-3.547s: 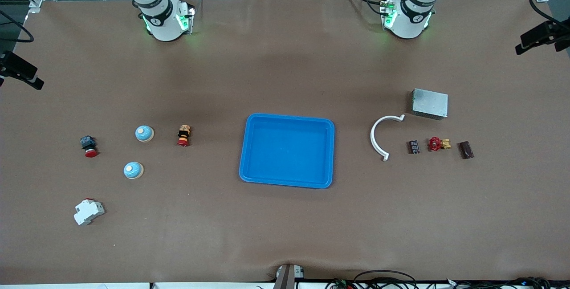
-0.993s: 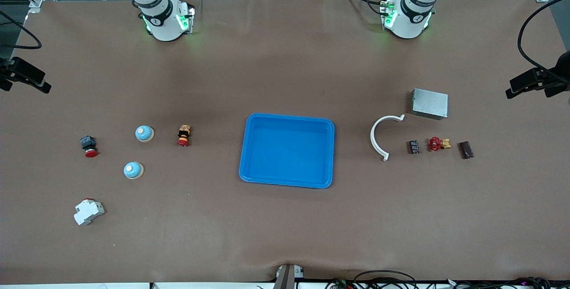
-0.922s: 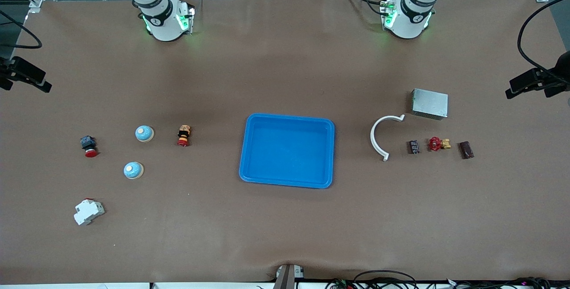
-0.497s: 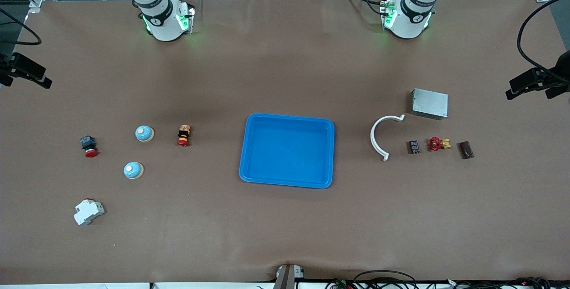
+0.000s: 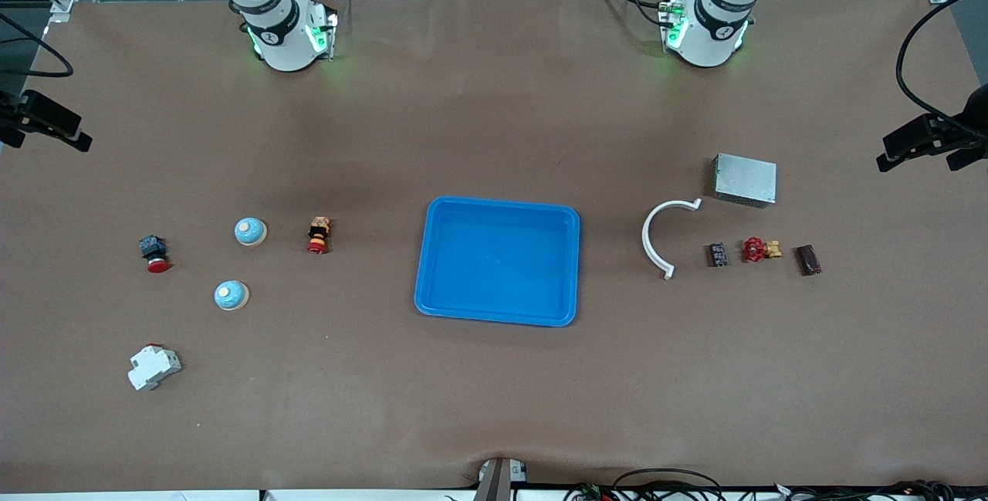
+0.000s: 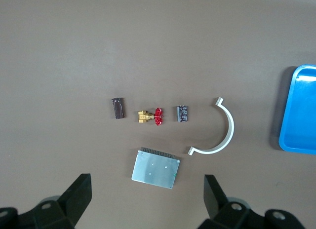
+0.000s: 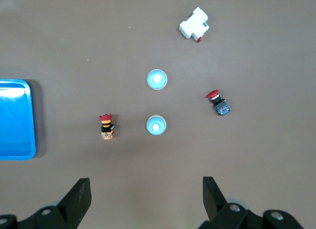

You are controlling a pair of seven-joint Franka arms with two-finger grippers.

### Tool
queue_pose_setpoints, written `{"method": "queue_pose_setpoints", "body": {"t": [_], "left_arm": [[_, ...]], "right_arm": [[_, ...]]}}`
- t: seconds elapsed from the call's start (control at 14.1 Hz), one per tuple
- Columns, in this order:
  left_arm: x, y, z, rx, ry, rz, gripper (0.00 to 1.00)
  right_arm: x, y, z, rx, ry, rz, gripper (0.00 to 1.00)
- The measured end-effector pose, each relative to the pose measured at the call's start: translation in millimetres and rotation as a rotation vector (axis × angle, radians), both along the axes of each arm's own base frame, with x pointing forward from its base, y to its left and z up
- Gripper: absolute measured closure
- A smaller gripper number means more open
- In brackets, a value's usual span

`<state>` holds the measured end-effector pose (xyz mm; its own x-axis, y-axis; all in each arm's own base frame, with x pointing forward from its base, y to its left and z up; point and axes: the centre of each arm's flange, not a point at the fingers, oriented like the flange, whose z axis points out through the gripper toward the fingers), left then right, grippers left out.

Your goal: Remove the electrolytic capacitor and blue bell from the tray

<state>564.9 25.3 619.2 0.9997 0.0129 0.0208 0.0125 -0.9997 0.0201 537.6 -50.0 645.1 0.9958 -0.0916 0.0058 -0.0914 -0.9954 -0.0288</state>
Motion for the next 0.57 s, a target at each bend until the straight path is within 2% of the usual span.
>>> {"method": "queue_pose_setpoints", "body": {"t": [0.21, 0.57], "left_arm": [[0.0, -0.1, 0.0, 0.0, 0.0, 0.001, 0.0], [0.2, -3.9, 0.0, -0.002, 0.002, 0.09, 0.0]], "right_arm": [[0.0, 0.0, 0.0, 0.0, 0.0, 0.0, 0.0], [-0.8, -0.2, 2.7, 0.0, -0.005, -0.001, 0.0]]}}
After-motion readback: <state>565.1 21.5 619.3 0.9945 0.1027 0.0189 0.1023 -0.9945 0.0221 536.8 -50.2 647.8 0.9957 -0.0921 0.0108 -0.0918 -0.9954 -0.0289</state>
